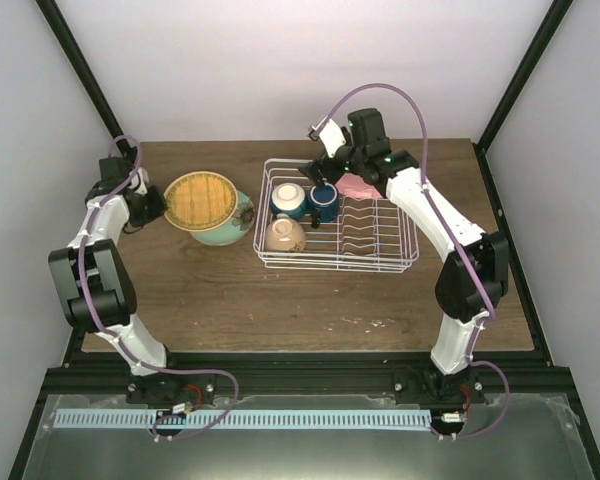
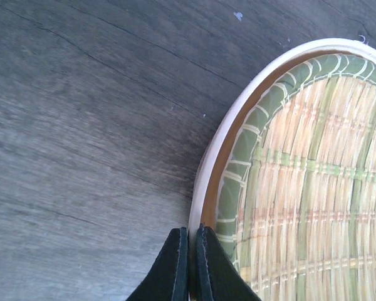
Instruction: Load the mixed dishes into the dish rack
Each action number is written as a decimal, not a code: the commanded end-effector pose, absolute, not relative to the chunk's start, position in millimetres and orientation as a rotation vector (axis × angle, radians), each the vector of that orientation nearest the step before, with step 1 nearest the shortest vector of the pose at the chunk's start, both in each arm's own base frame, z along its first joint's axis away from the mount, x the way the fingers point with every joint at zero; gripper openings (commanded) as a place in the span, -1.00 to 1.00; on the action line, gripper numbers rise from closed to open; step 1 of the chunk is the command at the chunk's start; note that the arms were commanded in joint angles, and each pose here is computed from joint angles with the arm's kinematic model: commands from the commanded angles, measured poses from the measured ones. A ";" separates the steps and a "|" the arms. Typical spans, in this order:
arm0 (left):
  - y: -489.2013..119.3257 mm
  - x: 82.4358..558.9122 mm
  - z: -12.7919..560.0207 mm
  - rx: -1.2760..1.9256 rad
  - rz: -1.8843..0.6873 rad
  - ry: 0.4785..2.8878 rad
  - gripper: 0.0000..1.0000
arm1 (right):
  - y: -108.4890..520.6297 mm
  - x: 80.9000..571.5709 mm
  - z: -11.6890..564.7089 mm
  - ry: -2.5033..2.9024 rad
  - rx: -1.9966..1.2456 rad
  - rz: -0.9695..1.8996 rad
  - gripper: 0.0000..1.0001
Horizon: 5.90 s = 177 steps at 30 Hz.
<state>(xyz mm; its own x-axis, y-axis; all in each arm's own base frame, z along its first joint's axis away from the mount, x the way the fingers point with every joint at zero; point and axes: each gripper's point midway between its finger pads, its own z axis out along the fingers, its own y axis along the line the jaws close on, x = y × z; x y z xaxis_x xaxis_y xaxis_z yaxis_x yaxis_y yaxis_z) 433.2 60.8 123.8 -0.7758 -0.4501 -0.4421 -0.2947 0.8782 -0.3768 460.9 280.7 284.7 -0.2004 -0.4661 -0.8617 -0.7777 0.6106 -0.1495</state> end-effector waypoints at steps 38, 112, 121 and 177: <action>-6.1 253.9 70.0 -0.850 -0.470 2.825 -1.00 | 294.6 446.3 274.8 1.862 -1.054 0.466 1.00; 14.3 466.5 20.4 -0.737 -0.669 2.599 -0.20 | 274.2 454.3 270.5 1.921 -1.013 0.277 1.00; -4.3 451.2 1.2 -0.789 -0.827 2.575 -0.39 | 273.2 455.2 261.9 1.943 -1.018 0.272 1.00; -53.7 393.0 259.8 -0.385 -1.134 2.051 -1.00 | 370.0 412.6 260.3 1.986 -0.897 1.381 1.00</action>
<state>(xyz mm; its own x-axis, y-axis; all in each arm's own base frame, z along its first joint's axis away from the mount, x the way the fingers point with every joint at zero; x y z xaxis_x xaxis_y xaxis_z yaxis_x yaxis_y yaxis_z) 406.6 -25.1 231.2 -0.6571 -0.6176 -0.4322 -0.0369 0.5989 -0.7999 419.2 355.6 234.5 -0.6255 -0.2420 -0.7417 -0.7686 0.3547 0.5324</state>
